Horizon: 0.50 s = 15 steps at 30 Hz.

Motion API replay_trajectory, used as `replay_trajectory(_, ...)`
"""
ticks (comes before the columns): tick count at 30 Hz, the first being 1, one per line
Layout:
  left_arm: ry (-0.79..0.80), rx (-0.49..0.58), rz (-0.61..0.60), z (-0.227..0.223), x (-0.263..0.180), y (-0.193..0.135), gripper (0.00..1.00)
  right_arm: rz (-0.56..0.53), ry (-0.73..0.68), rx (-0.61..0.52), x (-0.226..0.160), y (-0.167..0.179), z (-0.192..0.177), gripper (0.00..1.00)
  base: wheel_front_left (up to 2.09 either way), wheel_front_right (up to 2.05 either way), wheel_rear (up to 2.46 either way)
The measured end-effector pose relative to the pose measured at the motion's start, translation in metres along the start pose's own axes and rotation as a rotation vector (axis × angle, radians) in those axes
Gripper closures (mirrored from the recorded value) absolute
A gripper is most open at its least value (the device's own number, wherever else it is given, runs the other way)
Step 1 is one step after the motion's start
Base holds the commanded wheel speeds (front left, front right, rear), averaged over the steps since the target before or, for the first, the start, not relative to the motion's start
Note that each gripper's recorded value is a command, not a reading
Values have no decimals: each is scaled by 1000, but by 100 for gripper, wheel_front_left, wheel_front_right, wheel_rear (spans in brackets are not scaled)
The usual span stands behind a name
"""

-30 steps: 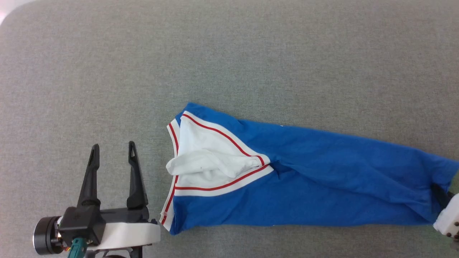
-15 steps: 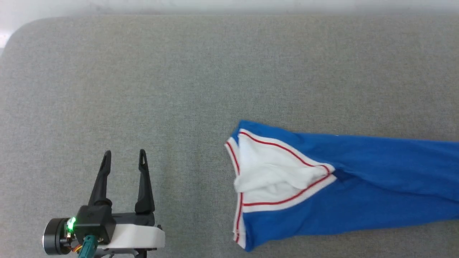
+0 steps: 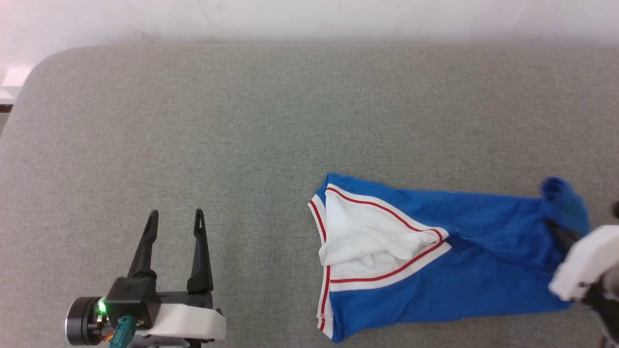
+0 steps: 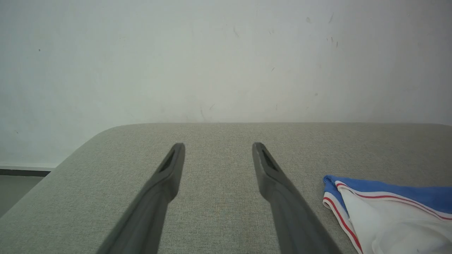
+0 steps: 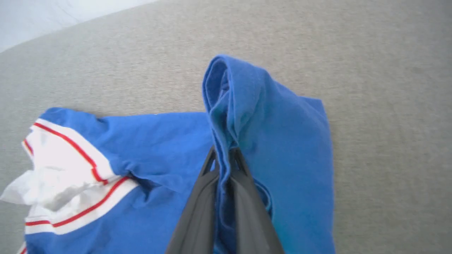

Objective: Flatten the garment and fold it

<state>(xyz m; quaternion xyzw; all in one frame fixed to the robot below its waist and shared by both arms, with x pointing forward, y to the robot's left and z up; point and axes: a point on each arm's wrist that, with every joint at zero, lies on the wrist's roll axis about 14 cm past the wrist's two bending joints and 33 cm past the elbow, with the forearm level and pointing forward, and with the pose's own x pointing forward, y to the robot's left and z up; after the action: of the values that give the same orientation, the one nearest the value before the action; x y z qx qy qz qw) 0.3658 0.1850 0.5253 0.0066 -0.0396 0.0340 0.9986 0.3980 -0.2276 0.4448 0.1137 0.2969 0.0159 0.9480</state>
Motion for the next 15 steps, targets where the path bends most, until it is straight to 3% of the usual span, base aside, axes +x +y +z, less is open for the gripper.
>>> replay_trajectory(15, 35, -27, 33, -11, -1, 6, 0, 516, 85, -95, 6, 184, -14, 100, 0, 0, 0)
